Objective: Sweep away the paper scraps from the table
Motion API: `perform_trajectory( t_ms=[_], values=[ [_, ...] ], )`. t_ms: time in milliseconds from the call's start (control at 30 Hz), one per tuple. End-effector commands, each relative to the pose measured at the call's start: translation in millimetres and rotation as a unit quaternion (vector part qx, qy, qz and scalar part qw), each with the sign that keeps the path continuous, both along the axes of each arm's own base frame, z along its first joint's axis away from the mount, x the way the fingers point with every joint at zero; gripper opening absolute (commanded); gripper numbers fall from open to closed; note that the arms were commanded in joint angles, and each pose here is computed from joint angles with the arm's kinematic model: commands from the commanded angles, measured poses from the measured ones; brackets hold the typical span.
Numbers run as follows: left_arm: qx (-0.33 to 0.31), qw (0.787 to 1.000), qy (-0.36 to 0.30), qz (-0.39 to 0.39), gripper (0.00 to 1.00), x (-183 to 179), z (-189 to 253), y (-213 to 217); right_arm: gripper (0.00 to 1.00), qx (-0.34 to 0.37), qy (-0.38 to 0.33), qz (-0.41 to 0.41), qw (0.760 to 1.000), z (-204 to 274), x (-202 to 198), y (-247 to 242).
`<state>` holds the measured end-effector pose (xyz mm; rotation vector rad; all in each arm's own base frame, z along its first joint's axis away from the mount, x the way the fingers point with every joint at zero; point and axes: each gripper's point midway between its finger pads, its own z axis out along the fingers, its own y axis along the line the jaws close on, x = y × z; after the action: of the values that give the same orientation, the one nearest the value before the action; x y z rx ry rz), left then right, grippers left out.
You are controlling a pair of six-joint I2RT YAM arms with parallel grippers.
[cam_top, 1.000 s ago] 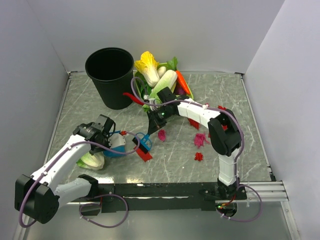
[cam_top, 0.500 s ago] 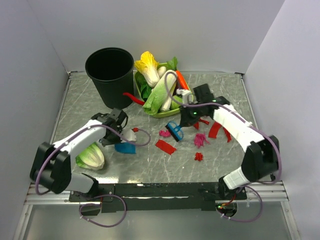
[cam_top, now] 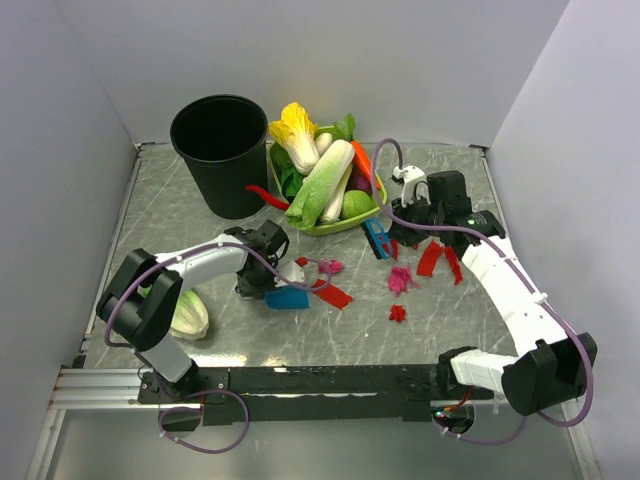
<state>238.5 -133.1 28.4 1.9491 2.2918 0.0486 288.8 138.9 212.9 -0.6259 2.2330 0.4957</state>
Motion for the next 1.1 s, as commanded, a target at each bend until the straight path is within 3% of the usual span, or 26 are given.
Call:
perform_trajectory(
  t_ms=[0, 133, 333, 500, 600, 700, 733, 833, 967, 1067],
  values=[
    [-0.041, 0.999, -0.017, 0.025, 0.22, 7, 2, -16, 0.0, -0.063, -0.021, -0.079, 0.995, -11, 23, -32],
    [-0.051, 0.998, -0.008, 0.042, 0.37, -1, -1, -16, 0.0, -0.108, -0.027, -0.13, 0.985, -18, 39, -60],
    [-0.093, 0.992, -0.011, 0.084, 0.45, -5, -1, -8, 0.0, -0.109, -0.035, -0.141, 0.983, -15, 54, -65],
    [-0.117, 0.989, -0.017, 0.084, 0.46, -9, -7, -6, 0.0, -0.112, -0.032, -0.144, 0.983, -17, 61, -66],
    [-0.135, 0.987, -0.013, 0.088, 0.41, -11, -9, -9, 0.0, -0.122, -0.03, -0.136, 0.983, -21, 62, -66],
    [-0.147, 0.985, -0.007, 0.089, 0.3, -13, -11, -14, 0.0, -0.142, -0.031, -0.137, 0.98, -29, 65, -73],
    [-0.147, 0.985, -0.005, 0.092, 0.2, -13, -10, -14, 0.0, -0.146, -0.033, -0.134, 0.98, -29, 66, -73],
    [-0.141, 0.985, -0.008, 0.101, 0.01, -11, 1, -12, 0.0, -0.167, -0.049, -0.116, 0.978, -25, 73, -76],
    [-0.116, 0.99, -0.021, 0.082, 0.01, -13, 19, 0, 0.0, -0.202, -0.06, -0.086, 0.974, -23, 84, -79],
    [-0.059, 0.996, -0.02, 0.071, 0.01, -16, 30, 19, 0.0, -0.219, -0.079, -0.066, 0.97, -21, 90, -81]
  ],
)
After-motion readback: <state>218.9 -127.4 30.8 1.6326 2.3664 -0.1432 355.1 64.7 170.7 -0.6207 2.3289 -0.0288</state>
